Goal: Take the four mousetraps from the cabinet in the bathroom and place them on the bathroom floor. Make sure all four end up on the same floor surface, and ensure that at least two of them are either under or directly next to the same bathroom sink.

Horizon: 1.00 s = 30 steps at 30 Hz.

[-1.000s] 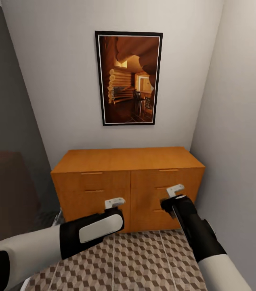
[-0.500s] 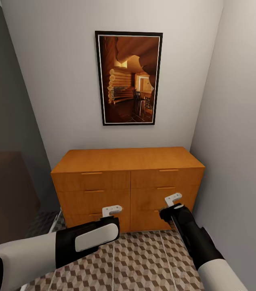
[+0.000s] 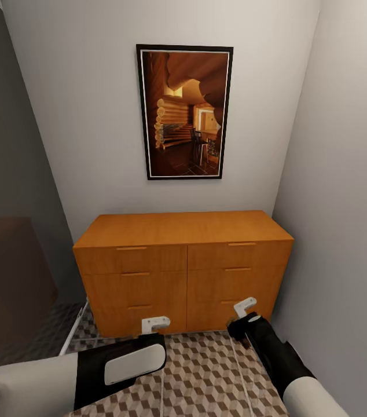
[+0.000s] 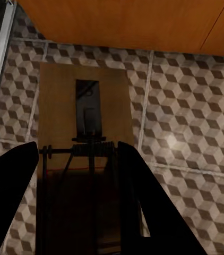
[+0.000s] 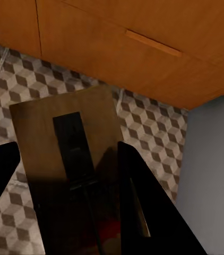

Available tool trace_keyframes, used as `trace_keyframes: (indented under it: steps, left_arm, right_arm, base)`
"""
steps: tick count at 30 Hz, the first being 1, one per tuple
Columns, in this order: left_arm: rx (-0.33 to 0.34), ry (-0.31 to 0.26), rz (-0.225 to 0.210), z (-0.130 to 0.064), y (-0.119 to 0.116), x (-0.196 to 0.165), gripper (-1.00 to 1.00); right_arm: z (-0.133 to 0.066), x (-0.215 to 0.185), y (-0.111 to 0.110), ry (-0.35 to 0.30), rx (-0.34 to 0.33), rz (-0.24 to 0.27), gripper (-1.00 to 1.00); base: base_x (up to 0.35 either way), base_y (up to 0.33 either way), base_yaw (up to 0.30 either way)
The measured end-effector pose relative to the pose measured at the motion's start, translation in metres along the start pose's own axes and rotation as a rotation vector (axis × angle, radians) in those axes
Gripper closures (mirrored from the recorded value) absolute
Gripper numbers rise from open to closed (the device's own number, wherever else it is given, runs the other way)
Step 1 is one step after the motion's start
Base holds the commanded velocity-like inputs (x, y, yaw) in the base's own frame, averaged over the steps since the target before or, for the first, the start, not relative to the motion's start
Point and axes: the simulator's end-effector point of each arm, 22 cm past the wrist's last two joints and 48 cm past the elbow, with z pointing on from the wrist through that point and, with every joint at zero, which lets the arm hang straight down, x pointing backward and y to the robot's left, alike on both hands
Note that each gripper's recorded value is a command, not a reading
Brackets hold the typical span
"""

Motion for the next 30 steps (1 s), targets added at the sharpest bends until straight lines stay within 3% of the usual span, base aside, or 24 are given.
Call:
trace_keyframes:
  steps: [4, 6, 14, 17, 20, 30]
  left_arm:
    - [0.021, 0.025, 0.01, 0.014, -0.001, 0.018, 1.0]
    - [0.017, 0.039, 0.014, 0.034, 0.006, 0.029, 1.0]
    - [0.068, 0.052, 0.029, 0.075, 0.017, 0.043, 1.0]
    - [0.058, 0.044, 0.002, 0.083, 0.024, 0.048, 1.0]
    - [0.039, 0.042, -0.026, 0.095, 0.037, 0.057, 1.0]
    - [0.02, 0.113, -0.039, 0.137, 0.069, 0.125, 1.0]
  right_arm:
    - [0.009, 0.018, 0.009, 0.022, -0.017, -0.01, 1.0]
    - [0.015, 0.027, 0.017, 0.011, -0.033, -0.02, 1.0]
    - [0.024, 0.05, 0.032, 0.024, -0.065, -0.031, 1.0]
    - [0.03, 0.058, 0.044, -0.012, -0.09, -0.042, 1.0]
    - [0.033, 0.072, 0.051, -0.003, -0.108, -0.047, 1.0]
    - [0.039, 0.11, 0.057, 0.041, -0.101, -0.052, 1.0]
  base:
    - [0.0, 0.0, 0.0]
    - [0.0, 0.0, 0.0]
    - [0.0, 0.0, 0.0]
    - [0.0, 0.0, 0.0]
    - [0.0, 0.0, 0.0]
    - [0.0, 0.0, 0.0]
